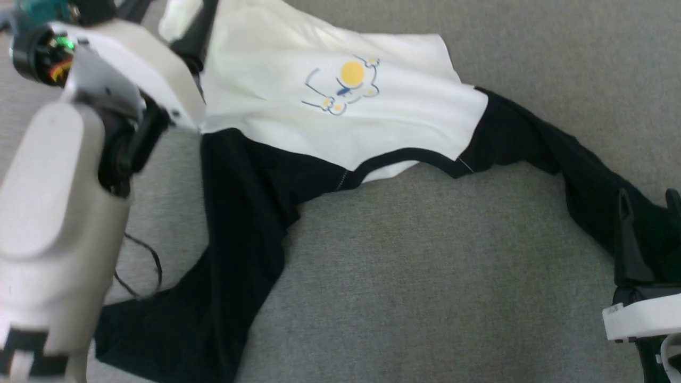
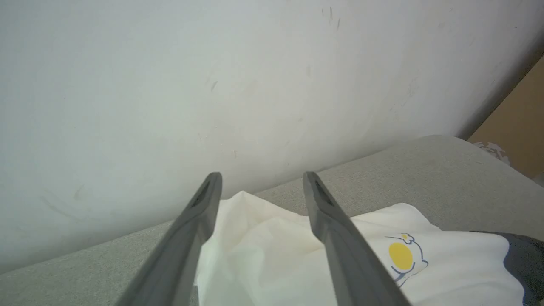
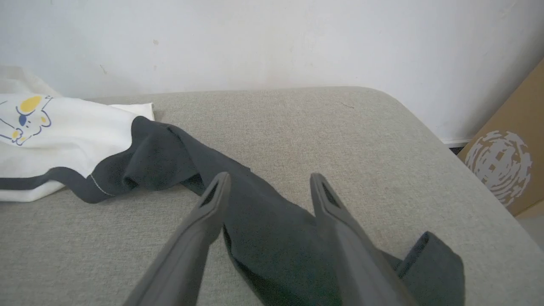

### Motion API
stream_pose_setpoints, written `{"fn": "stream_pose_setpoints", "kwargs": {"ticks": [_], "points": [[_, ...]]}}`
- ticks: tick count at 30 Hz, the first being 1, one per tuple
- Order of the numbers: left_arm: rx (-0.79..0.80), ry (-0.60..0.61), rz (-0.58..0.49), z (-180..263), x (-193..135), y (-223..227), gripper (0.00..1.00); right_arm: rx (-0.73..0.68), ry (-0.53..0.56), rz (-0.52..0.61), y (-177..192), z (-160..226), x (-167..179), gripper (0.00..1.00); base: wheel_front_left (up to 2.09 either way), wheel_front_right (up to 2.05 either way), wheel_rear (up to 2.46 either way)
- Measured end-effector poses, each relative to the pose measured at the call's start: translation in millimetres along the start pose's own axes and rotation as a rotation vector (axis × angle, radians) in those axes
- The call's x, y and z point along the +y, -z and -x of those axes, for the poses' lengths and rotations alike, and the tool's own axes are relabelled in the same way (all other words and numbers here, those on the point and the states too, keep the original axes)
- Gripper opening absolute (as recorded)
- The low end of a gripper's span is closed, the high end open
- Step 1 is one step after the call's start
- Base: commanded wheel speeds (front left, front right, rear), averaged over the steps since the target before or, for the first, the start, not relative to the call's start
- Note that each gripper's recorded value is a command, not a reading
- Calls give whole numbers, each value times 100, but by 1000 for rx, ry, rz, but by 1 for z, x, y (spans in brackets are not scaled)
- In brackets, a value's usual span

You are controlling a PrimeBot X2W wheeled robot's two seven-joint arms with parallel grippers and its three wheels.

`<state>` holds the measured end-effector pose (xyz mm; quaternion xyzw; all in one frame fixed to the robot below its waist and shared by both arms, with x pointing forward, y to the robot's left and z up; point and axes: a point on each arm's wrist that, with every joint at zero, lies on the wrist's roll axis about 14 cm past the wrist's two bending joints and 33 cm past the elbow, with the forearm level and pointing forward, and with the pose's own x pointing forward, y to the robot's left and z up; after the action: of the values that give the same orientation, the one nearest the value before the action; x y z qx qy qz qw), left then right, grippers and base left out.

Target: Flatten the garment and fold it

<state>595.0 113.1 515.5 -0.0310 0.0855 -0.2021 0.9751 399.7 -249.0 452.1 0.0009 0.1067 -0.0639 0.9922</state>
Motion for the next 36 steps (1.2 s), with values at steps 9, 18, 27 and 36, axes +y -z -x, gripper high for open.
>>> {"fn": "stream_pose_setpoints", "kwargs": {"ticks": [9,18,27,36], "points": [[83,-48,65,113,-32,25,100,-48,-43,-23,-19,17,11,100,0,0,0],[398,-164,157,205,-52,124,100,-73,-115,-31,-29,12,35,100,0,0,0],[516,-108,236,200,-75,159,0,-49,-116,-17,-25,6,37,100,0,0,0],[360,-190,301,191,-49,114,0,-63,-108,-17,-31,10,33,100,0,0,0]]}}
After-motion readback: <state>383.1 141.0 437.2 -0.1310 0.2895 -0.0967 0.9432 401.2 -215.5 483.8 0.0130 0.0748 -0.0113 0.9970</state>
